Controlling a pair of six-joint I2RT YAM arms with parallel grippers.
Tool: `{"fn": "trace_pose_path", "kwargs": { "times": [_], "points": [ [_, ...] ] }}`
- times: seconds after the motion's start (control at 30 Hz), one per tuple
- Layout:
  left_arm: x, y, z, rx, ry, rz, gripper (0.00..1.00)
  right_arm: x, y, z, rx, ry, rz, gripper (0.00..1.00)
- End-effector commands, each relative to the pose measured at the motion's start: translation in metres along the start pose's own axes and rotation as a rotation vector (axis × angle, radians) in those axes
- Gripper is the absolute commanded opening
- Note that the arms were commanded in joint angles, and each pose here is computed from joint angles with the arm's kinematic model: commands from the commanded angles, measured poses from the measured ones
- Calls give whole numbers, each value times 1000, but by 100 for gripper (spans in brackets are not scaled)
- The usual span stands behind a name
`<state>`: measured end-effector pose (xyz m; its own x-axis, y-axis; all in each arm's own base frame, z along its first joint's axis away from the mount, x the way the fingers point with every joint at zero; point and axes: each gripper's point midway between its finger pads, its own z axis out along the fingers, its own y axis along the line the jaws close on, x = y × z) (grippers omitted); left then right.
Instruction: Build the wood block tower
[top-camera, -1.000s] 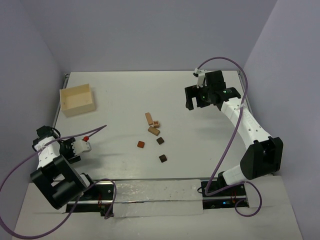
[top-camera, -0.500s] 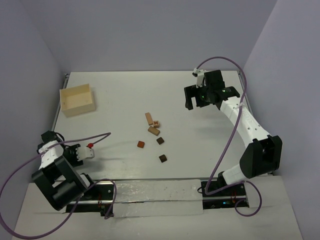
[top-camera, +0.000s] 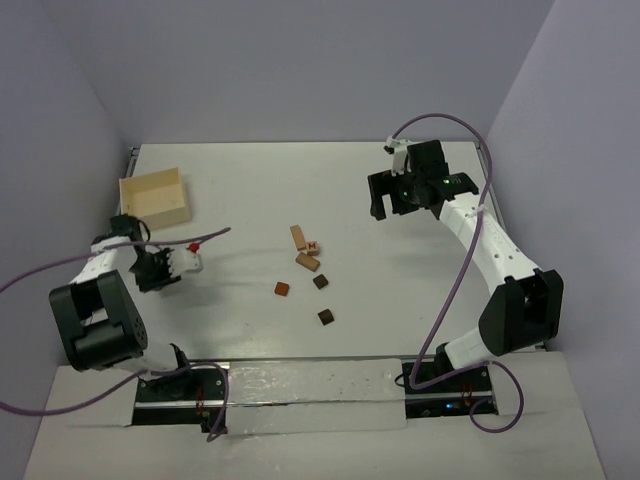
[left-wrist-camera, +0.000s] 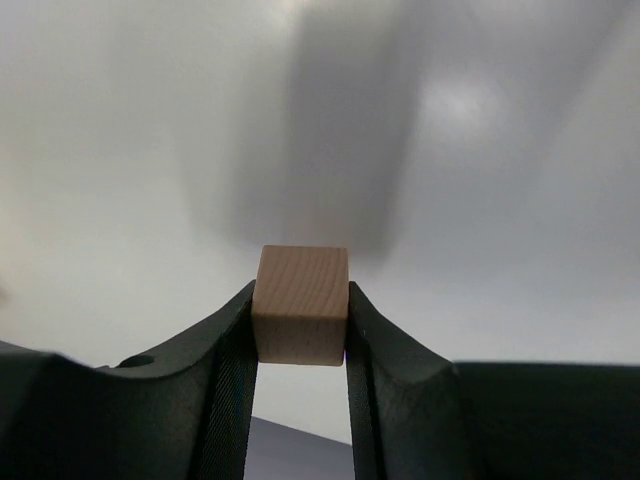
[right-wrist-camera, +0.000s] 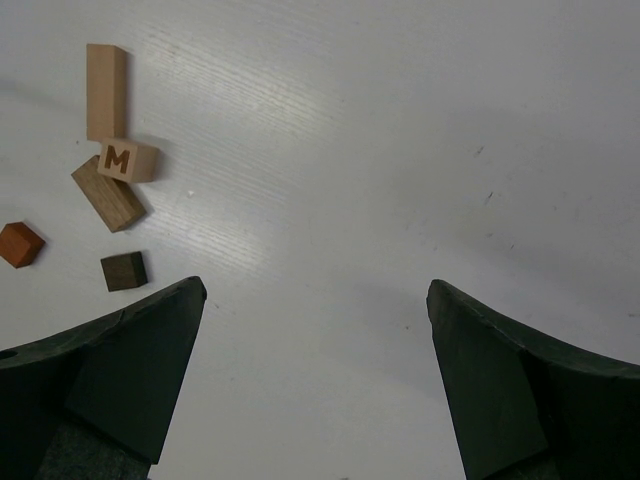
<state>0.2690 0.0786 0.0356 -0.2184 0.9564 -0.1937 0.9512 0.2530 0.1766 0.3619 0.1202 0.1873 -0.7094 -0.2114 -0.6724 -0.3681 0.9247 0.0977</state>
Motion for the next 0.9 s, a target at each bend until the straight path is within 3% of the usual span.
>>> {"fn": "trace_pose_path", "kwargs": {
  "times": [0.0,0.13,0.33,0.6,0.87],
  "points": [
    [-108,40,1,-12,-184,-133,1,-23,1,-5,11,-57,-14,100],
    [-176,49,13,0,-200,-214,1,-19,-1,-5,20,-57,-14,100],
    [-246,26,48,86,-198,-254,0,-18,-4,-8,47,-74,13,100],
    [-294,-17,63,82,-215,-218,2,-18,-8,-3,80,-102,85,100],
    [-305,-40,64,122,-222,-188,20,-21,-8,7,120,-107,149,100]
  ]
}}
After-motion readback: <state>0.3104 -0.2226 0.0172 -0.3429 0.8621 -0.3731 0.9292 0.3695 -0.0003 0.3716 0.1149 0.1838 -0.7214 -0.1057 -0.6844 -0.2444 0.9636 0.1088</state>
